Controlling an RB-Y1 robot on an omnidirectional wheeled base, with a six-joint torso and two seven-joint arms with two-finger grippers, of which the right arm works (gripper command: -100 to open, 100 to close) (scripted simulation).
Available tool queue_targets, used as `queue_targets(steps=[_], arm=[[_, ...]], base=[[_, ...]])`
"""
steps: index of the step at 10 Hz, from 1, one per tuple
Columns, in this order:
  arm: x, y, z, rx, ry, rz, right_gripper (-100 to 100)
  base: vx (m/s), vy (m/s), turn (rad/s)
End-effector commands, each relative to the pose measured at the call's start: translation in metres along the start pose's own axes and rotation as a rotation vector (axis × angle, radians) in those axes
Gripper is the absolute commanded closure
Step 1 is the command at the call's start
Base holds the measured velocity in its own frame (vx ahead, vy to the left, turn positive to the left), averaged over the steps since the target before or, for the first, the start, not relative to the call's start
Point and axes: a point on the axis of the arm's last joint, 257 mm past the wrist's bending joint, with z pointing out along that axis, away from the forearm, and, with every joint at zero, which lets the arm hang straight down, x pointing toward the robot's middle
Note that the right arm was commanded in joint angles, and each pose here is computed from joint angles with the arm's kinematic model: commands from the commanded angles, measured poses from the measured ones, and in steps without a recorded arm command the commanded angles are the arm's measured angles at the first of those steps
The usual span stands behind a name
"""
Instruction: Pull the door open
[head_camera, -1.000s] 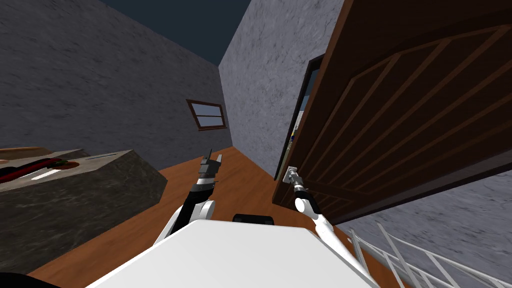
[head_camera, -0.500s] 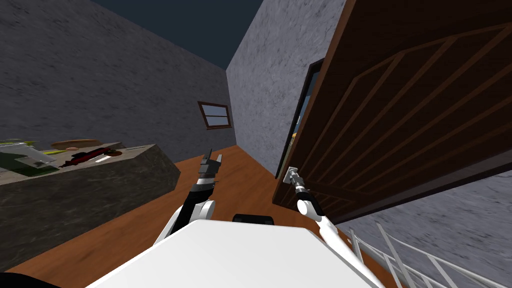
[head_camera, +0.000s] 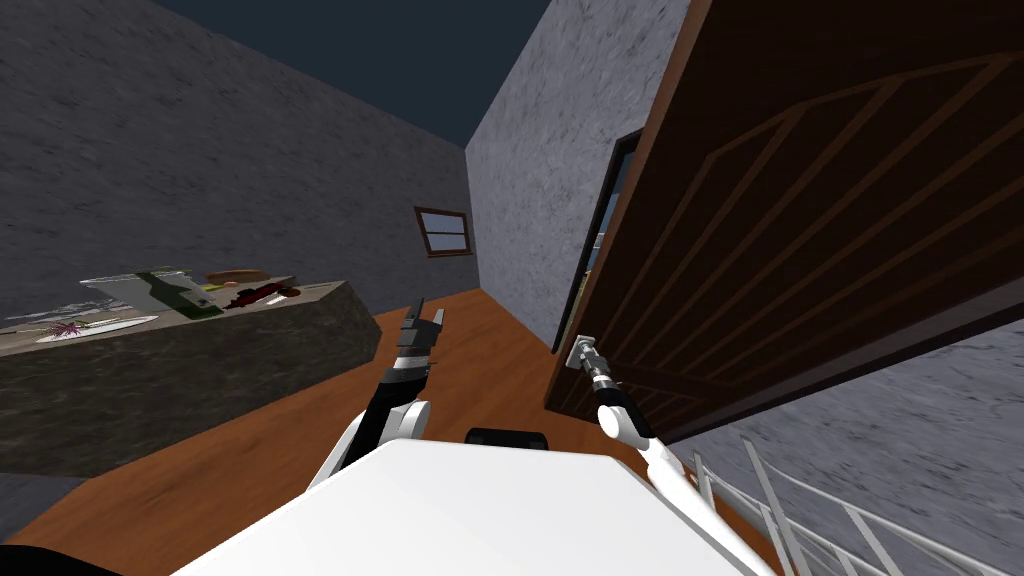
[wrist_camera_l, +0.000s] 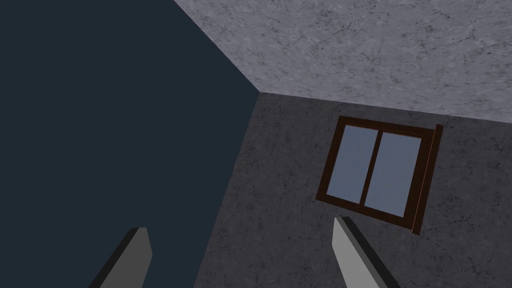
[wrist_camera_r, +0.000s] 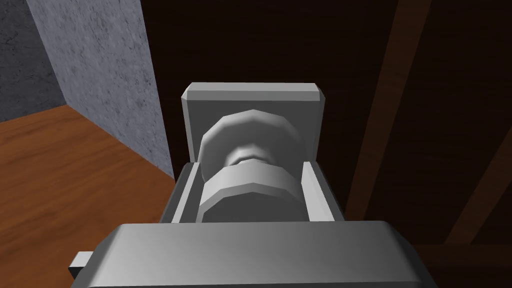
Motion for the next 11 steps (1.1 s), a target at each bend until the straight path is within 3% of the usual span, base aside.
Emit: queue_targets(steps=[1, 4, 11], arm=[[0.001, -0.003, -0.0024, 0.015, 0.002, 0.003, 100], [0.001, -0.004, -0.0048, 0.024, 0.002, 0.003, 100], [0.000, -0.009, -0.0215, 0.086, 0.001, 0.003, 100]], base=[[-0.218, -0.099, 0.135], [-0.192, -0.060, 0.109], [-0.190, -0.056, 0.120]])
